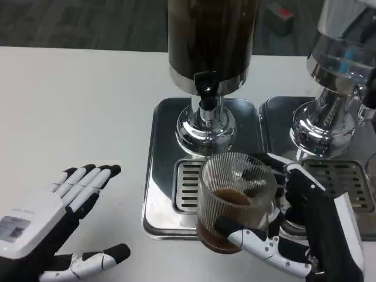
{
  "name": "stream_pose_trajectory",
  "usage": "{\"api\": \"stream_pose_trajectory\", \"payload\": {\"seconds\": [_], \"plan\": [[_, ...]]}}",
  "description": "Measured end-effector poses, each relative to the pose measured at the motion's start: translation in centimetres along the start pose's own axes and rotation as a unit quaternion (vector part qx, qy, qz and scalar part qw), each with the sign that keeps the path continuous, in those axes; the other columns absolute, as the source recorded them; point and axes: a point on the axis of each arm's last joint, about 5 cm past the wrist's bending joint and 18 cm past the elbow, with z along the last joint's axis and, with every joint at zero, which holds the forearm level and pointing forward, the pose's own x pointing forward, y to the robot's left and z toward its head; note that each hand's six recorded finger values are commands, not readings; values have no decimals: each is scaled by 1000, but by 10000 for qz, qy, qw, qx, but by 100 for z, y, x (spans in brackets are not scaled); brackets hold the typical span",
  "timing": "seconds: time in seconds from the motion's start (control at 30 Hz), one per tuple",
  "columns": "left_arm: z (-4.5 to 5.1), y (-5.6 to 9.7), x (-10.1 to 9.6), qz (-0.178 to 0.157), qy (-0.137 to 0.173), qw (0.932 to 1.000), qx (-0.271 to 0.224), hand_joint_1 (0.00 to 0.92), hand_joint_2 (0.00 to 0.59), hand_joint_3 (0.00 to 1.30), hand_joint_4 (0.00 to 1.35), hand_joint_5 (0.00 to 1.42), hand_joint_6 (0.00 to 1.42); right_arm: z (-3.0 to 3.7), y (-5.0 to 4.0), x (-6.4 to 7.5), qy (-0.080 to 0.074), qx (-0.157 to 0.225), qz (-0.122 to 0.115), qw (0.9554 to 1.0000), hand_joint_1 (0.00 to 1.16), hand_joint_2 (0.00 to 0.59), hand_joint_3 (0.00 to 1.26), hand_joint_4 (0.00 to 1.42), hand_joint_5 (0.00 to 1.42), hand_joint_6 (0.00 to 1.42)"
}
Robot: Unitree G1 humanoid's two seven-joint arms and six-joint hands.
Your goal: Grasp the cup under the faucet to collect the drink, then remove the cup.
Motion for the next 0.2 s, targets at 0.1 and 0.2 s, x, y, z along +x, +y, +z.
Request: {"api": "stream_pose_trajectory", "payload": {"seconds": [0.1, 0.2], "plan": [[1, -4, 1, 3, 10, 10000, -7, 0, 167, 0, 0, 0, 0, 0, -5, 6, -8, 4, -9, 10000, 889, 244, 497, 704, 866, 1200], [2, -4, 2, 4, 9, 10000, -9, 0, 167, 0, 0, 0, 0, -1, -8, 9, -11, 9, -16, 10000, 892, 245, 497, 704, 866, 1200]]}}
